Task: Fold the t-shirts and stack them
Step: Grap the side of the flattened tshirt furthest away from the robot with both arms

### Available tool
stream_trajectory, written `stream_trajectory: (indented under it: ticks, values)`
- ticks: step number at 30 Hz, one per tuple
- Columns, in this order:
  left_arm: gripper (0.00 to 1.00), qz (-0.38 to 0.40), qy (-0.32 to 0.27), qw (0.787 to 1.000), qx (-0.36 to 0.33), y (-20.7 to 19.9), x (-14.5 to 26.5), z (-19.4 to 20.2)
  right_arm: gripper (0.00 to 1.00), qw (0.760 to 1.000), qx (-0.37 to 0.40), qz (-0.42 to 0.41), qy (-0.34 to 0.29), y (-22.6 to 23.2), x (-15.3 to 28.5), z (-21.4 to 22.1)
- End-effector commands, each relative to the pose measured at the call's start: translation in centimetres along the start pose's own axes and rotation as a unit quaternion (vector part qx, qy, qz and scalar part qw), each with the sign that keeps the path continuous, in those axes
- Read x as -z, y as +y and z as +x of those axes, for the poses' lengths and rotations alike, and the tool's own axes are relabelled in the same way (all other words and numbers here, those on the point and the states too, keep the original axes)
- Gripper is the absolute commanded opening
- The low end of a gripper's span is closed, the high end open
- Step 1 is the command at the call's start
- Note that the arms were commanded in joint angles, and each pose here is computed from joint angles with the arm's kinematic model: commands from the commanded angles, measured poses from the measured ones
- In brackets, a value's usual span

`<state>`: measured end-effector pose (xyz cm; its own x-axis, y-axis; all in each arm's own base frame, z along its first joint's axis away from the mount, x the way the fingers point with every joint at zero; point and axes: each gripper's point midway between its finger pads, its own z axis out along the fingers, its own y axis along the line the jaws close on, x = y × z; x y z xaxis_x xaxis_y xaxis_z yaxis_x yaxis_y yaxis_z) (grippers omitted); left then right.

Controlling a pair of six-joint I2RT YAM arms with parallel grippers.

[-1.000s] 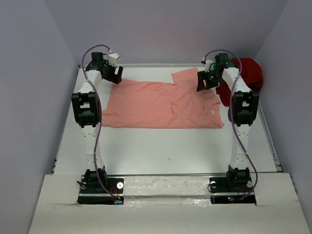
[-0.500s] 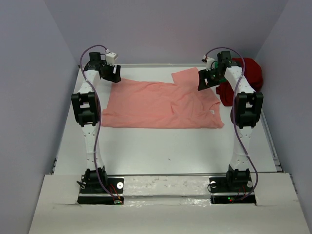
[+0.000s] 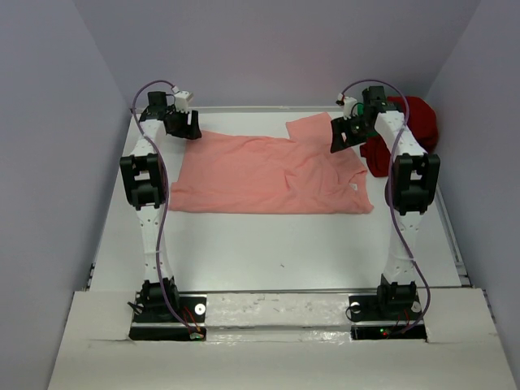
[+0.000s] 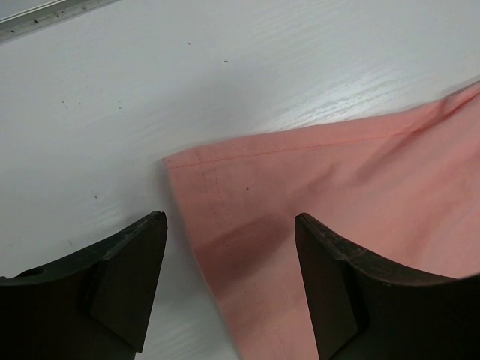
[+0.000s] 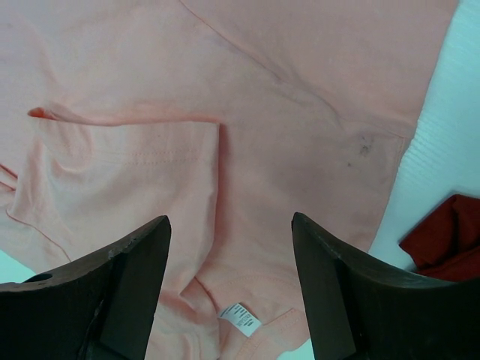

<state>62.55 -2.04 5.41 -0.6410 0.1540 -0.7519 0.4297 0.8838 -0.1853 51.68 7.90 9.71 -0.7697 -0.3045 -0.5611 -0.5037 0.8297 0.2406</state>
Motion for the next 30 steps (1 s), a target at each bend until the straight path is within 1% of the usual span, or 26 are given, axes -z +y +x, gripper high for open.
stream_trajectory:
  ticks: [1,6,11,12,16,19,29,30]
  values:
    - [0.79,-0.016,-0.031,0.999,-0.003,0.7,0.9,-2.7,0.71,0.999,0.022,-0.01,-0.029,1.5,3.0,-1.8]
    - [0.79,-0.027,-0.038,0.999,0.001,1.2,0.8,-3.1,0.7,0.999,0.023,-0.026,-0.028,2.1,3.1,-1.6]
    - [0.8,-0.024,-0.046,0.999,0.011,1.3,0.2,-3.3,0.69,0.999,0.022,-0.025,-0.023,2.1,3.0,-1.4]
    - [0.8,-0.024,-0.052,0.998,0.014,1.3,0.3,-3.8,0.69,0.999,0.022,-0.023,-0.022,2.0,3.1,-1.3]
    - [0.8,-0.023,-0.047,0.998,0.025,1.5,-0.5,-3.2,0.69,0.999,0.025,-0.019,-0.022,1.9,3.1,-1.4]
    - [0.76,-0.025,-0.044,0.998,0.029,1.7,-0.9,-2.7,0.69,0.999,0.024,-0.02,-0.019,1.8,3.0,-1.4]
    - [0.71,-0.037,-0.032,0.998,0.035,2.0,-1.0,-1.9,0.68,0.999,0.022,-0.029,-0.012,2.0,2.6,-0.9]
    - [0.68,-0.039,-0.029,0.998,0.037,2.1,-1.1,-1.7,0.67,0.999,0.022,-0.03,-0.012,2.1,2.7,-0.8]
